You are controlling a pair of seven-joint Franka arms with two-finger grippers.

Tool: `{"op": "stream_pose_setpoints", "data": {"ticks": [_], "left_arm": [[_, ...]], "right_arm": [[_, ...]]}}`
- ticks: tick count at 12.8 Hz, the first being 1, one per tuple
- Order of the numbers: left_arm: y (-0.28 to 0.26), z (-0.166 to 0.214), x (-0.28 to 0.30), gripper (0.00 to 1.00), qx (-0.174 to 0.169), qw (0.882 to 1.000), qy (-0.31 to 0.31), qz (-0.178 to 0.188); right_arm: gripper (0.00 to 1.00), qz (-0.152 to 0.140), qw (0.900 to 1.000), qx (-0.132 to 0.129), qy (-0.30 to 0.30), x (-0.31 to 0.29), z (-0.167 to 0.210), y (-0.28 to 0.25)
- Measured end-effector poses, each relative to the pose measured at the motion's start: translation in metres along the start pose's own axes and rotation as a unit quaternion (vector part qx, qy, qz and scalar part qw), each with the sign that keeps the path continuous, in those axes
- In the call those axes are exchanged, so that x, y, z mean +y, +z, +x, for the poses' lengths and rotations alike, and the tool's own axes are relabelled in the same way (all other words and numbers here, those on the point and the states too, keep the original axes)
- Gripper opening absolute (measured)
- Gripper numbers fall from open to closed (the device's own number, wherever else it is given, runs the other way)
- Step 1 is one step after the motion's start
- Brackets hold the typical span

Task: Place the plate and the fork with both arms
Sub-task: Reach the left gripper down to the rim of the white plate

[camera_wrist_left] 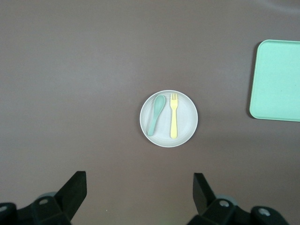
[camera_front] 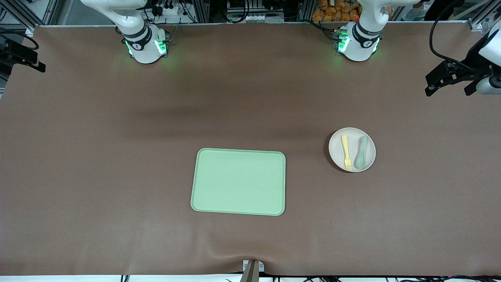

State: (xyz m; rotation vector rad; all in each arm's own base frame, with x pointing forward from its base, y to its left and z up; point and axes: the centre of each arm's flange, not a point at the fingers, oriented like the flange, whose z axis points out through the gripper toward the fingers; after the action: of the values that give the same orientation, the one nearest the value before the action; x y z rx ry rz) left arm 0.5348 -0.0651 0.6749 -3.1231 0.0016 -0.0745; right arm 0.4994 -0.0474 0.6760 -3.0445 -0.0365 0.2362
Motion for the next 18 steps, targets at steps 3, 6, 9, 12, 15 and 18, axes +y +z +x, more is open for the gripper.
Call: {"op": "stream_pose_setpoints", "data": {"ticks": [3, 6, 9, 12, 15, 18], "left_arm": [[0.001, -0.001, -0.002, 1.00, -0.004, 1.000, -0.002, 0.001], [0.028, 0.007, -0.007, 1.00, -0.035, 0.999, -0.007, 0.004], [0.141, 0.038, -0.009, 1.00, -0.056, 0.998, -0.022, 0.005], [0.250, 0.035, -0.007, 1.00, -0.037, 0.999, -0.031, 0.001], [0.319, 0.016, -0.007, 1.00, -0.021, 0.999, -0.035, -0.003], [0.363, 0.005, -0.007, 1.00, -0.018, 0.999, -0.036, -0.005]], "right_arm": [[1.00, 0.028, 0.999, 0.014, 0.034, 0.019, -0.001, -0.004], [1.00, 0.063, 0.996, 0.035, 0.053, 0.073, -0.015, -0.012], [1.00, 0.030, 0.999, 0.024, 0.008, 0.030, -0.005, -0.009], [1.00, -0.029, 0.999, 0.013, -0.006, -0.026, 0.004, -0.003], [1.00, -0.033, 0.999, 0.010, 0.010, -0.038, 0.006, 0.001], [1.00, -0.033, 0.999, 0.007, 0.012, -0.037, 0.008, 0.003]]}}
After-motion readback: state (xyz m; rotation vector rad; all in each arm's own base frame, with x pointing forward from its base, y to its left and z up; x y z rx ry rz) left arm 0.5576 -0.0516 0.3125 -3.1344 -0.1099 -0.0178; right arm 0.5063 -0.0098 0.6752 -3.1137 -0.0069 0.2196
